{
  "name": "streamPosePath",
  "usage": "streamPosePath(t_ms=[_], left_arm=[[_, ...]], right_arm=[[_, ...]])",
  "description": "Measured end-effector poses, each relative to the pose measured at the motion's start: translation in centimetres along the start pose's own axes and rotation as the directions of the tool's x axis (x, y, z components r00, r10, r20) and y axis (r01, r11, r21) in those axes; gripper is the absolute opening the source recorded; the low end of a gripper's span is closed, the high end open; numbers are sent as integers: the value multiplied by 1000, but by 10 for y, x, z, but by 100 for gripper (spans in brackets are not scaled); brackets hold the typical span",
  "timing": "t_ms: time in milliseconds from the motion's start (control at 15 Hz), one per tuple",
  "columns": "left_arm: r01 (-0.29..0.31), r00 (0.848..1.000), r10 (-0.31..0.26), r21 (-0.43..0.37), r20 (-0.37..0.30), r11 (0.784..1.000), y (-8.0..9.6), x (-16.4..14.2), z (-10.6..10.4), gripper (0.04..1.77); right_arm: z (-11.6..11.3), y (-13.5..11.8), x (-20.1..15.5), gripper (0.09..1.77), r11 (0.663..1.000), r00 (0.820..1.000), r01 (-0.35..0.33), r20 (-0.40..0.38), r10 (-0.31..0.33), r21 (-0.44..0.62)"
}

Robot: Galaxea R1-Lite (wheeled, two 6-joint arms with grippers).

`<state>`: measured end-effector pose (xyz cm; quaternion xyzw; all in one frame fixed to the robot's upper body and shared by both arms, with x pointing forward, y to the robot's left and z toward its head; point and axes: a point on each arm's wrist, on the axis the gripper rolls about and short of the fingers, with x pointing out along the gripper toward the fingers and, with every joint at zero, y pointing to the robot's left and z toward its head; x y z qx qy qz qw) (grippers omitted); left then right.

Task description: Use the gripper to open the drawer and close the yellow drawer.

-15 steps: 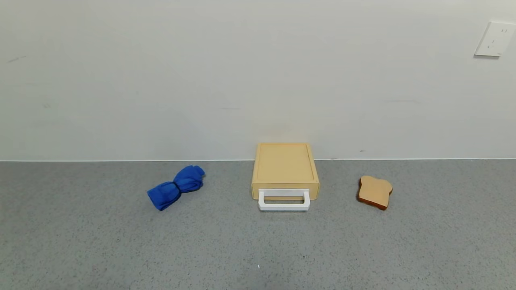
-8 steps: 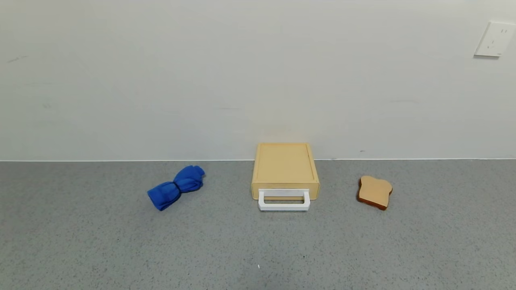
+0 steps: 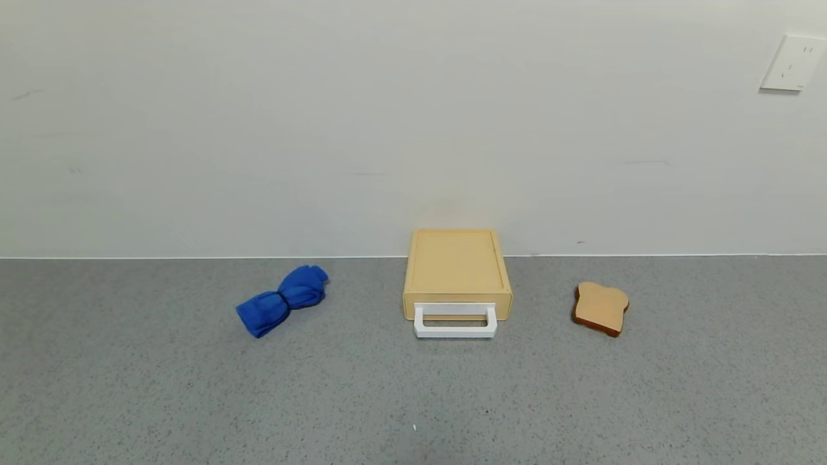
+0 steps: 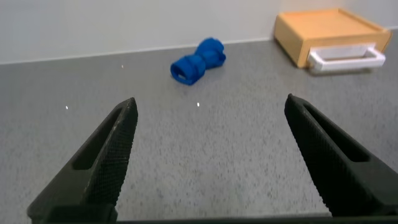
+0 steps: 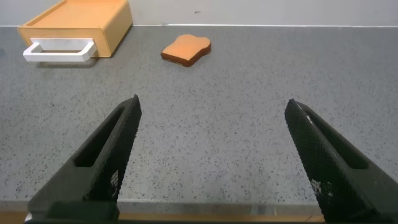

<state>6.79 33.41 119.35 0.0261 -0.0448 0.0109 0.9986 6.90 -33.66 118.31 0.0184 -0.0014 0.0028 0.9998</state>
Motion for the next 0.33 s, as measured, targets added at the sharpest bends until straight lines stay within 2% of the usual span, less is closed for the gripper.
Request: streamPosePath(t_ms=[200,333], left_arm=[[20,997,-21,-10,-74,1000,-1,0,-9,171],[20,996,-23,-42,-86,999,-1,0,-11,171]], right_arm=[[0,0,0,170,1000,1000,0,0,0,0],[0,0,0,170,1000,1000,0,0,0,0]])
